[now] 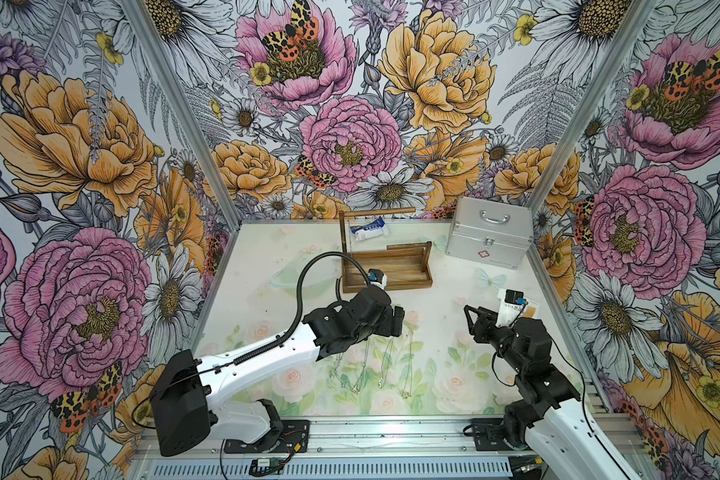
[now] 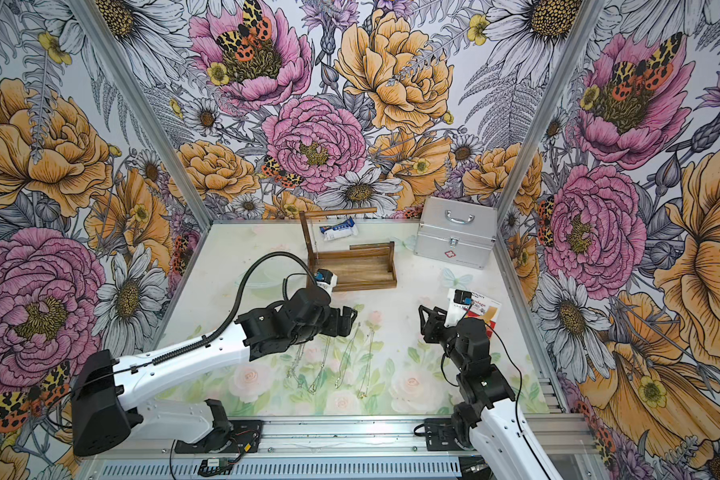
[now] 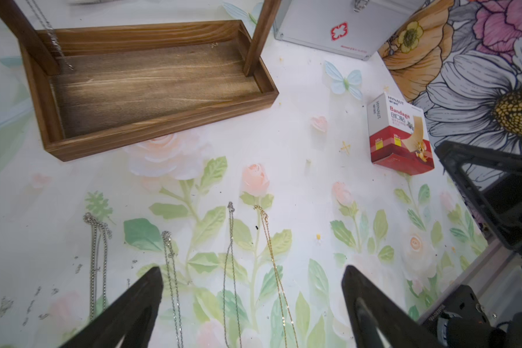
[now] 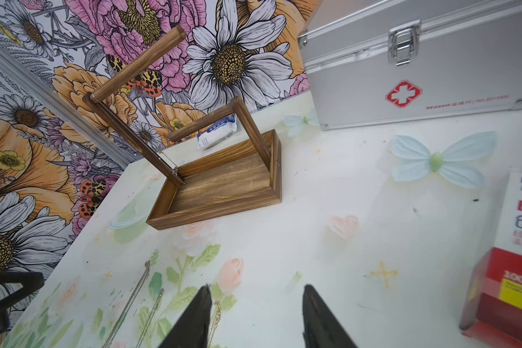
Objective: Take the necklace off the jewelry display stand
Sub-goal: Take off the necklace from the stand.
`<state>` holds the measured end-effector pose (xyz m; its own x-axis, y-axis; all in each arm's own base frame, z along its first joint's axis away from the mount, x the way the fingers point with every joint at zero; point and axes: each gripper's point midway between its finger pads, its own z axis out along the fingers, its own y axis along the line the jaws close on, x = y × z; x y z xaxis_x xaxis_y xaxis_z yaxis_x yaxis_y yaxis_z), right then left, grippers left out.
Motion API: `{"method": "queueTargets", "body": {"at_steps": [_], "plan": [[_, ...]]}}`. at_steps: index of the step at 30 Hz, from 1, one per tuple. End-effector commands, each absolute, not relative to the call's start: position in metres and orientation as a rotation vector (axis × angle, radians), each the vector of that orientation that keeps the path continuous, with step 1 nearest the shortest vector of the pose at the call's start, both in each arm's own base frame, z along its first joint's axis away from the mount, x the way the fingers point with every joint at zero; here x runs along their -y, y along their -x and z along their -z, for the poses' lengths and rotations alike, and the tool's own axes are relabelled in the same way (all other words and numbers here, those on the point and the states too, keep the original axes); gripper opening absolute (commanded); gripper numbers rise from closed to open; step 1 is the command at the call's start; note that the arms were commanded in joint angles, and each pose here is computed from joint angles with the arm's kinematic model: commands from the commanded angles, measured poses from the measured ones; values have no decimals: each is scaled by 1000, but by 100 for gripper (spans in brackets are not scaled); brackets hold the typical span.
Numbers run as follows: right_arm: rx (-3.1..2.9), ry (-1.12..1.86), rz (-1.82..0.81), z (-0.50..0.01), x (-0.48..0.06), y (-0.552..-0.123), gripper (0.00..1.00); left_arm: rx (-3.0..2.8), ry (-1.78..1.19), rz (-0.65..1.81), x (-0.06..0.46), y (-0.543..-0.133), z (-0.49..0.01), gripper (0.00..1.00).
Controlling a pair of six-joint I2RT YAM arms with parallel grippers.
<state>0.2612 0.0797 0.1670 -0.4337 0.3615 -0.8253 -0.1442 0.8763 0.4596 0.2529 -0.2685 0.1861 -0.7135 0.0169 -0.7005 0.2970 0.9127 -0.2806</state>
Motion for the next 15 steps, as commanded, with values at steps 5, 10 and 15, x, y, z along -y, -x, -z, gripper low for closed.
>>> {"method": "queueTargets", "body": {"at_steps": [5,10,15], "plan": [[-1871,-124,-654,-185,-91,-277,60,-2187,53,426,208,-269,-180,98],[-1878,-86,-746,-200,-109,-297,61,-2141,73,390,184,-267,-157,99],[-1861,-49,-857,-229,-129,-316,61,-2082,163,515,166,-265,-149,99]]}}
